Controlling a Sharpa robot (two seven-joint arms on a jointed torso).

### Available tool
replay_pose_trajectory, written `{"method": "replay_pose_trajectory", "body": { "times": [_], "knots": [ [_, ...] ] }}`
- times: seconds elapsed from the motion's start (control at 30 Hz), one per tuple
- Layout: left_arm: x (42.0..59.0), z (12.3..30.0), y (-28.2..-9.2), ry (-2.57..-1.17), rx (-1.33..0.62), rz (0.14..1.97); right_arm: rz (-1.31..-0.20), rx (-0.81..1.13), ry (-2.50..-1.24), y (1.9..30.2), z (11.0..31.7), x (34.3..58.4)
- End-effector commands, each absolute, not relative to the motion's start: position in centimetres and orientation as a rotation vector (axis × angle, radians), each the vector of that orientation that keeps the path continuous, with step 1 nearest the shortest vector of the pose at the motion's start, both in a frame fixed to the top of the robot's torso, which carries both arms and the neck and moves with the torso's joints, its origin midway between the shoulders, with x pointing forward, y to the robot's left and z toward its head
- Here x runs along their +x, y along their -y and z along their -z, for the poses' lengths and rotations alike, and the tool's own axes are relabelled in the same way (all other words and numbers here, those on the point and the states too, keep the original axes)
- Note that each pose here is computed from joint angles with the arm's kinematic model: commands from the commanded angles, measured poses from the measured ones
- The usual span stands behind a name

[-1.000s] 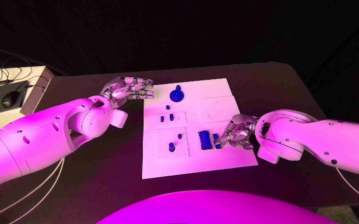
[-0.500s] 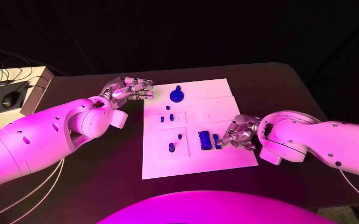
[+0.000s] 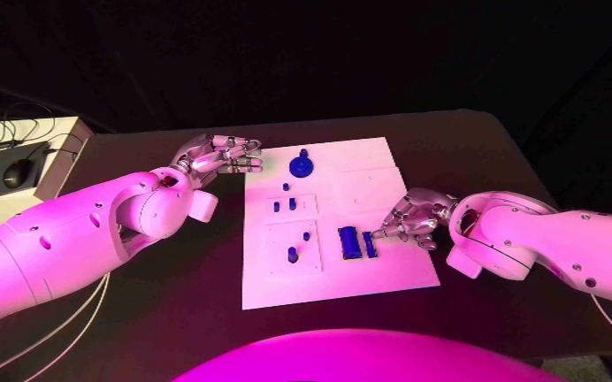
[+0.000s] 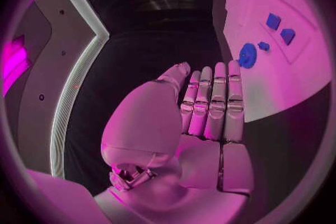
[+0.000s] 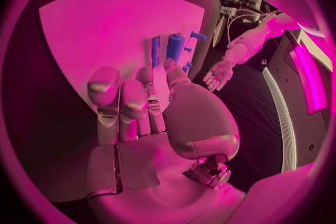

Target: Assemble the parts on the task board

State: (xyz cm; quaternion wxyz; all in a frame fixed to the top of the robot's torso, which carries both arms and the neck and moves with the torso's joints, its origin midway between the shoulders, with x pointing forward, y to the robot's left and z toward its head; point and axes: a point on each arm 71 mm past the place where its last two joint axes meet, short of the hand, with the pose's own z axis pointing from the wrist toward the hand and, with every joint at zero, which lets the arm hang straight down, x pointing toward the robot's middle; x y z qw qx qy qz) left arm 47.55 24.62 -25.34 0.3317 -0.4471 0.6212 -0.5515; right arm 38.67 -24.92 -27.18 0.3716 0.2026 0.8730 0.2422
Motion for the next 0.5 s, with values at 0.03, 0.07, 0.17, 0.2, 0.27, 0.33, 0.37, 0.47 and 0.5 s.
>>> {"method": "replay_pose_trajectory", "body": {
  "times": [0.03, 0.07, 0.17, 0.2, 0.27, 0.33, 0.37, 0.47, 0.5],
  "knots": [
    [47.6, 25.2, -24.4, -1.596, -1.170, 1.488, -0.897, 0.647, -1.965, 25.1, 25.7, 39.9],
    [47.6, 25.2, -24.5, -1.589, -1.173, 1.492, -0.926, 0.668, -1.930, 25.3, 25.5, 40.1],
    [47.7, 25.1, -24.6, -1.559, -1.184, 1.506, -1.023, 0.734, -1.803, 26.1, 24.9, 41.1],
    [47.8, 25.1, -24.7, -1.551, -1.187, 1.508, -1.039, 0.747, -1.780, 26.2, 24.8, 41.3],
    [48.0, 25.1, -24.9, -1.519, -1.200, 1.511, -1.085, 0.788, -1.711, 26.7, 24.6, 42.2],
    [48.2, 25.1, -25.1, -1.484, -1.214, 1.508, -1.113, 0.814, -1.650, 27.1, 24.5, 43.3],
    [48.3, 25.1, -25.3, -1.466, -1.221, 1.503, -1.121, 0.823, -1.623, 27.3, 24.5, 43.8],
    [48.6, 25.2, -25.6, -1.415, -1.232, 1.484, -1.130, 0.839, -1.553, 28.0, 24.5, 45.6],
    [48.7, 25.2, -25.7, -1.401, -1.235, 1.477, -1.130, 0.844, -1.534, 28.2, 24.5, 46.2]
  ]
}}
